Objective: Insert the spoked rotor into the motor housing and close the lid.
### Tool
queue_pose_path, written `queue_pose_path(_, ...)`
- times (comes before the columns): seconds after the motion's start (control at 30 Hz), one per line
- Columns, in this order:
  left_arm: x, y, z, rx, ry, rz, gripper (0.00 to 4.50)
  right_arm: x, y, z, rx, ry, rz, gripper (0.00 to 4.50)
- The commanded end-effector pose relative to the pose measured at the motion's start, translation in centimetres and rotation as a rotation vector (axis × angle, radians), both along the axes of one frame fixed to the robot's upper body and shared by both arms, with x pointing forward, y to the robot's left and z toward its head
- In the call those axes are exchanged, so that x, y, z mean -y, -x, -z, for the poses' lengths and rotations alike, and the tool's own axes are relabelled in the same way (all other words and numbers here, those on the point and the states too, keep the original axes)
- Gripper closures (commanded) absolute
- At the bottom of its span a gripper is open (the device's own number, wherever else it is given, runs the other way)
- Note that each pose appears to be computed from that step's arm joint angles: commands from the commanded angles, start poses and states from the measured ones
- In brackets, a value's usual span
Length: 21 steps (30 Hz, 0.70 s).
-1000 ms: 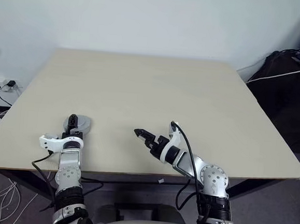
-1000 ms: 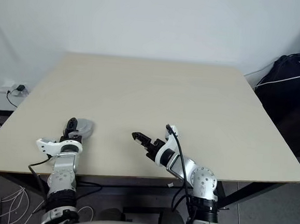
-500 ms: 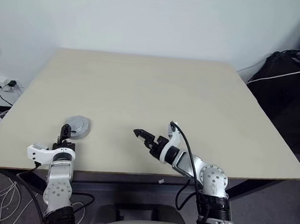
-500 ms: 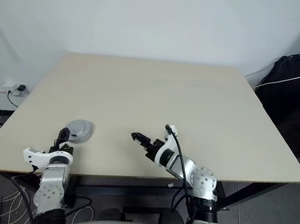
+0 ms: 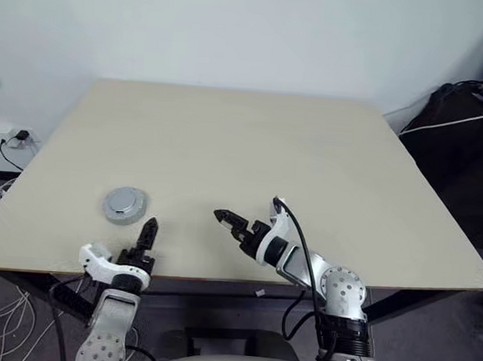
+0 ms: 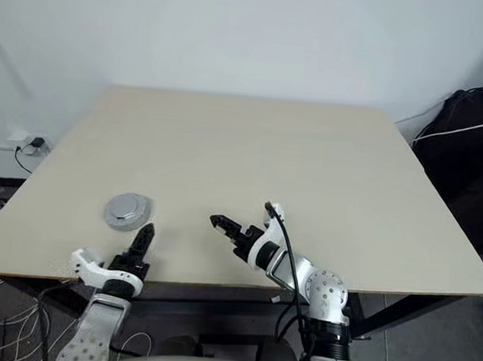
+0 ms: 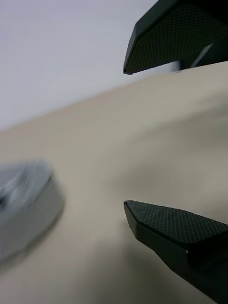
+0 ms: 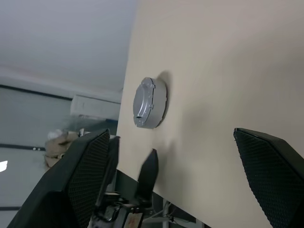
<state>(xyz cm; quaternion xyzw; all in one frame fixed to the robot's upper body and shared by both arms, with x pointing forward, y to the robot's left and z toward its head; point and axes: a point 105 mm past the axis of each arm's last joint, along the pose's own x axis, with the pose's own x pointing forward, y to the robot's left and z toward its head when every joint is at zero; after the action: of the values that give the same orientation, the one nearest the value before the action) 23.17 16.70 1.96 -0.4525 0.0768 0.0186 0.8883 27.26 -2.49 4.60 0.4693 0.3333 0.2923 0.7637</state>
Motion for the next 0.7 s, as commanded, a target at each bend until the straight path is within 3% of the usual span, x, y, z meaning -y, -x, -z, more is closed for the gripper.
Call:
queue_pose_path(0.03, 0.8, -0.8, -2.2, 0.1, -0.191, 0.055, 0.02, 0.5, -0.9, -2.1, 0.142, 0.022, 0.072, 0.0)
queue_pose_path(0.17, 1.0, -1.2, -2.1, 0.11, -0.439, 0.102, 0.02, 2.0, -1.5, -2.5, 0.303, 0.177, 0.14, 0.0)
queue_pose_path(0.27, 1.0, -1.3, -2.1, 0.139, -0.541, 0.101, 0.02, 3.4, -1.7, -2.0, 0.408, 0.31, 0.194, 0.0)
queue_pose_path(0.5, 0.5, -1.2, -2.2, 0.22, -0.792, 0.064, 0.02, 6.1, -1.3, -0.7, 0.768, 0.778, 0.192, 0.0)
queue_pose_path(0.7, 1.0, -0.5, -1.8, 0.24, -0.893, 0.071, 0.02, 7.1, -0.4, 0.4, 0.829, 0.861, 0.246, 0.0)
